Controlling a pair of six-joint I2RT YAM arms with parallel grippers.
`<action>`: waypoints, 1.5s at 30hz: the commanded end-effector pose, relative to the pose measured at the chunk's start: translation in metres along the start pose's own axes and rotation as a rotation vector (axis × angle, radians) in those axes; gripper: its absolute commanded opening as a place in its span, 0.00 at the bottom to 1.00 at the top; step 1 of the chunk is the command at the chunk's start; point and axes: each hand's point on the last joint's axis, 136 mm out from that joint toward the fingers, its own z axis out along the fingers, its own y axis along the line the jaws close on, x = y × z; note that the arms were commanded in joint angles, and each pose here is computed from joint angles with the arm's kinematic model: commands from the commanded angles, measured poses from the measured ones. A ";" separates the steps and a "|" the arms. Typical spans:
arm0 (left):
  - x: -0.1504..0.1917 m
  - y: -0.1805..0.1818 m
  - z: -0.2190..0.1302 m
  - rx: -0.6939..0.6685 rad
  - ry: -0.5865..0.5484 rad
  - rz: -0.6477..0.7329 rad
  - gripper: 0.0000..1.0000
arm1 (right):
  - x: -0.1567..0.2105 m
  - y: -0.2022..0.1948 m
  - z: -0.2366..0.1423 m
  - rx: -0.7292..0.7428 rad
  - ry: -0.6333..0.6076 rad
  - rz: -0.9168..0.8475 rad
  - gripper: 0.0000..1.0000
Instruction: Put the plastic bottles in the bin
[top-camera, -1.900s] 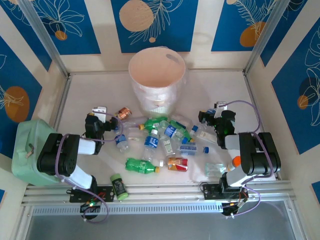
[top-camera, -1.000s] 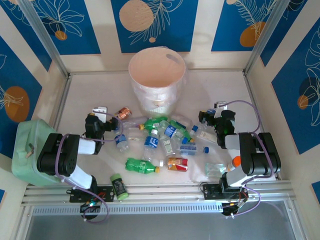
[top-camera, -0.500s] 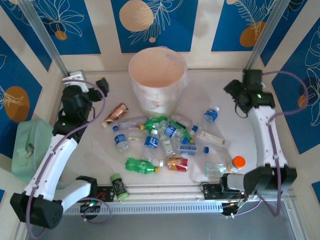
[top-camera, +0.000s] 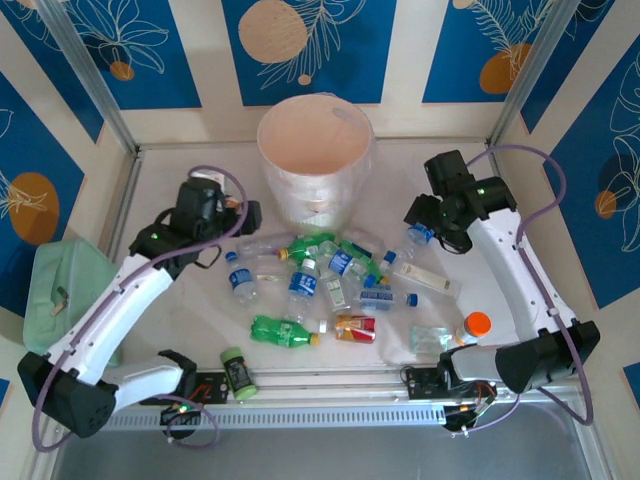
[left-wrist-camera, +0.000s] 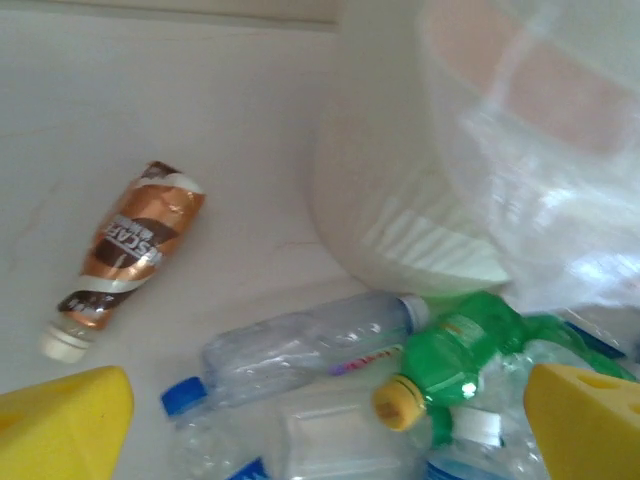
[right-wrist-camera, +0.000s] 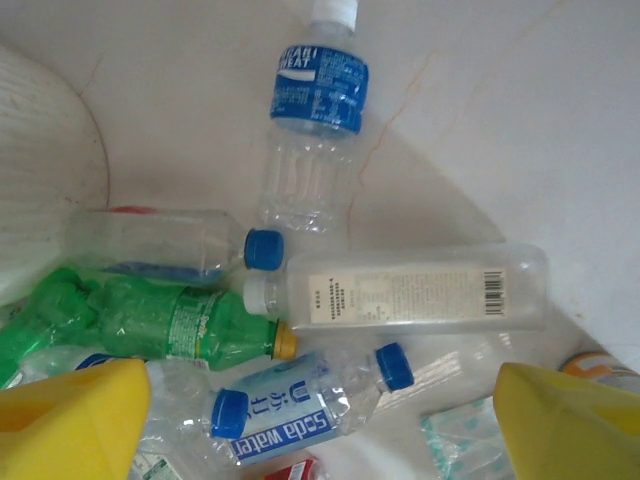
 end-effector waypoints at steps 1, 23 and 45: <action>-0.009 0.040 0.016 -0.066 0.031 -0.045 1.00 | 0.001 0.030 0.007 -0.153 0.061 -0.028 0.89; 0.023 0.141 0.182 -0.126 0.286 -0.041 0.98 | 0.038 0.047 -0.008 -0.234 0.179 -0.130 0.88; 0.089 0.197 0.211 -0.200 0.449 -0.184 0.84 | 0.050 0.060 -0.012 -0.260 0.215 -0.114 0.88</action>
